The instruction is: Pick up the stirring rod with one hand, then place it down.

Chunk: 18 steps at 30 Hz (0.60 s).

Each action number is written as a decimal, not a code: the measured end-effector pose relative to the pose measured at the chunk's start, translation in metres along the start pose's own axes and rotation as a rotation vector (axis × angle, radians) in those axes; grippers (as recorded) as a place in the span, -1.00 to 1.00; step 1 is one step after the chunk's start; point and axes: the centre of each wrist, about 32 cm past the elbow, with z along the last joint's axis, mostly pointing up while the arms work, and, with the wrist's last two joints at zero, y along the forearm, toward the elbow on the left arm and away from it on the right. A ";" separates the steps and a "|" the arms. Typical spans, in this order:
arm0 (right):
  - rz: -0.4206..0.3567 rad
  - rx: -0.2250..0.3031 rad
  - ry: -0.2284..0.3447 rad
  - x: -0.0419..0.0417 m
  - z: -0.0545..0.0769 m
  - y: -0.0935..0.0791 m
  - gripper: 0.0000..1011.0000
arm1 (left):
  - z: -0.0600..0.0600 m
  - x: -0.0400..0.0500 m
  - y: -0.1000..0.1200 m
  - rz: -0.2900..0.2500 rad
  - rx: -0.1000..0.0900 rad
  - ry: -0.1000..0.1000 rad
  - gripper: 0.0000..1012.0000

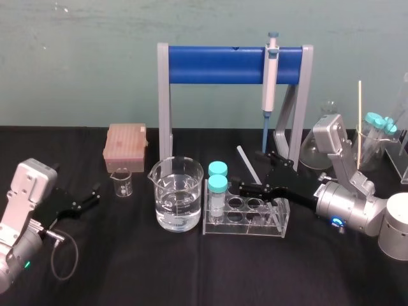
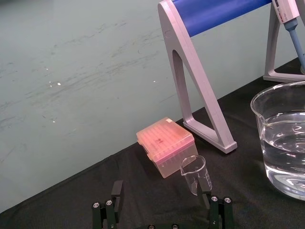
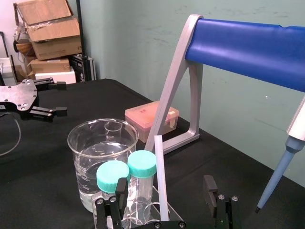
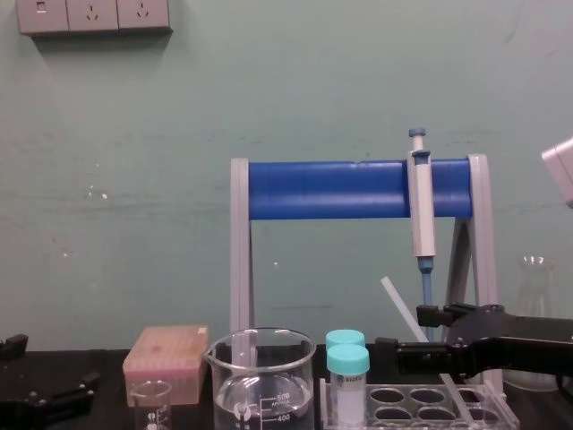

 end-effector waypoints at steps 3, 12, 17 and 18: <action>-0.001 0.001 -0.001 0.0002 0.000 0.000 0.99 | 0.000 0.0000 0.000 0.000 0.000 0.000 0.98; -0.001 0.003 -0.004 -0.0001 0.000 -0.001 0.99 | 0.000 0.0000 0.000 0.000 0.000 0.000 0.98; -0.001 0.004 -0.004 -0.0001 0.000 -0.001 0.81 | 0.000 0.0000 0.000 0.000 0.000 0.000 0.98; -0.001 0.004 -0.004 -0.0001 0.000 -0.001 0.72 | 0.000 0.0000 0.000 0.000 0.000 0.000 0.98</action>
